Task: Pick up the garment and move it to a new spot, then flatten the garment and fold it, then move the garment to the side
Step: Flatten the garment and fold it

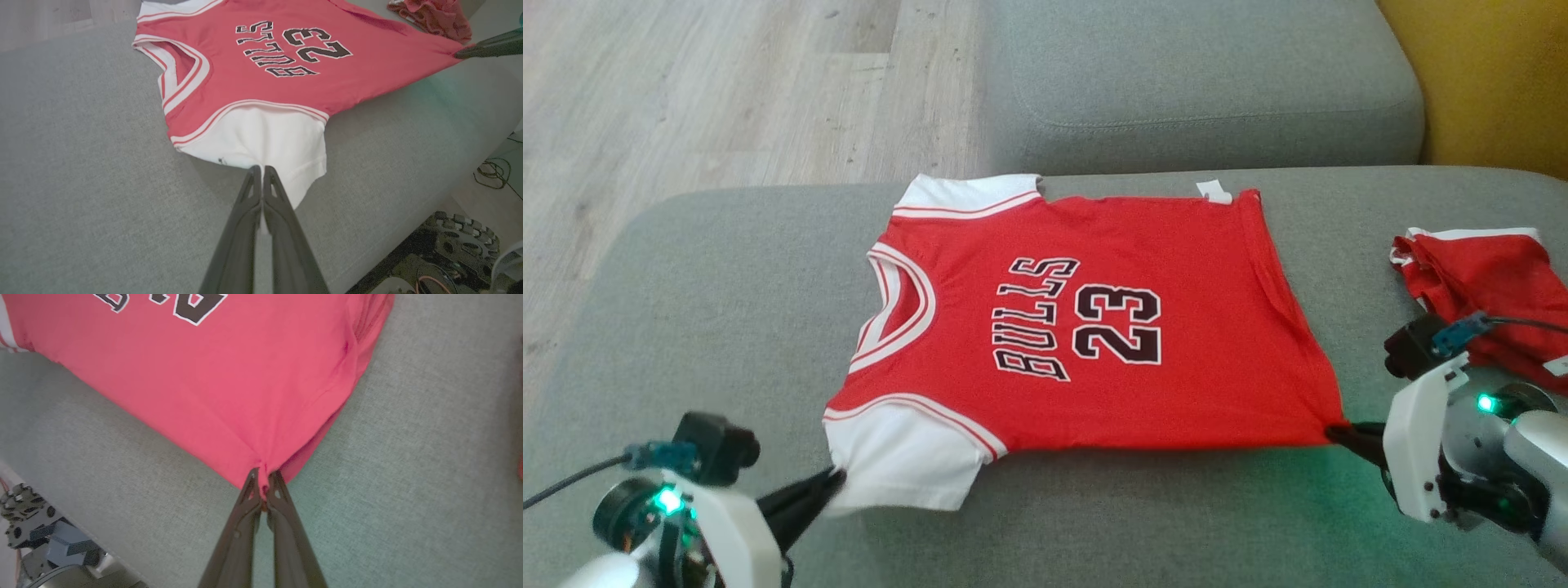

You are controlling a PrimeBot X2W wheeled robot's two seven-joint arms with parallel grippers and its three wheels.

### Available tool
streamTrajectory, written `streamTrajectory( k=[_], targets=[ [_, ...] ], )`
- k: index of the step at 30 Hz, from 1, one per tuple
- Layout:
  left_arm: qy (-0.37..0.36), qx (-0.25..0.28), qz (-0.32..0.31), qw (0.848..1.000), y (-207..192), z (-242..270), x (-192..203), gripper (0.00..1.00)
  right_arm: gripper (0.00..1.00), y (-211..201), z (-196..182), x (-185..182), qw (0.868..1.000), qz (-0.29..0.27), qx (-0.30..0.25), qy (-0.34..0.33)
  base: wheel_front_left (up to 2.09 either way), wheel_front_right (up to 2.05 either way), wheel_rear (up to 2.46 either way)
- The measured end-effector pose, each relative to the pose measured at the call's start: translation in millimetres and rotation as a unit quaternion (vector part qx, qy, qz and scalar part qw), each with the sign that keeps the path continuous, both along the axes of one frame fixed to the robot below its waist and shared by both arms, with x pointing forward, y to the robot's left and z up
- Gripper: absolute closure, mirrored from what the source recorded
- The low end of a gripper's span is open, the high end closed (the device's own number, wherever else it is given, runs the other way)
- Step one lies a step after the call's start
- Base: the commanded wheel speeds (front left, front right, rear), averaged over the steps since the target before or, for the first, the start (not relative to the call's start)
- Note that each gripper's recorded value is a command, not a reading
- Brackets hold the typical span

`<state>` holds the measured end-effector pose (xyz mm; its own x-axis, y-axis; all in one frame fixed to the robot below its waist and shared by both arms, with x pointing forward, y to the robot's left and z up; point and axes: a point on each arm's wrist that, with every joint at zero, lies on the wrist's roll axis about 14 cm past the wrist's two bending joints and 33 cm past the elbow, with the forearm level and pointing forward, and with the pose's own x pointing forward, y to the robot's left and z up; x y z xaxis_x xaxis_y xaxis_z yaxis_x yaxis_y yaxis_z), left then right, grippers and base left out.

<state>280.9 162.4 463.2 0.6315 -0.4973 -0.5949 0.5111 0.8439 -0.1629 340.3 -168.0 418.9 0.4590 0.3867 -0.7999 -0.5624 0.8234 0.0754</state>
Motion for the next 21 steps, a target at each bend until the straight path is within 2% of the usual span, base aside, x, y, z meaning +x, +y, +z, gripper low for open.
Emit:
streamTrajectory(
  k=[5, 12, 16, 21],
  targets=[
    [0.032, 0.004, -0.017, 0.999, 1, -3, -18, 1.0, 1.0, -2, 3, -15, 0.999, -0.002, 0.01, 0.033, 0.0, 0.0, 0.0],
    [0.058, 0.004, -0.033, 0.998, 0, 2, -25, 1.0, 1.0, 2, 9, -23, 0.999, 0.006, 0.022, 0.047, 0.0, 0.0, 0.0],
    [0.055, 0.006, -0.039, 0.998, -1, 3, -20, 1.0, 1.0, 4, 12, -19, 0.999, 0.004, 0.035, 0.036, 0.0, 0.0, 0.0],
    [0.016, 0.0, -0.027, 1.0, -3, 15, 11, 1.0, 1.0, 5, 16, -5, 0.999, -0.006, 0.05, 0.012, 0.0, 0.0, 0.0]
  ],
)
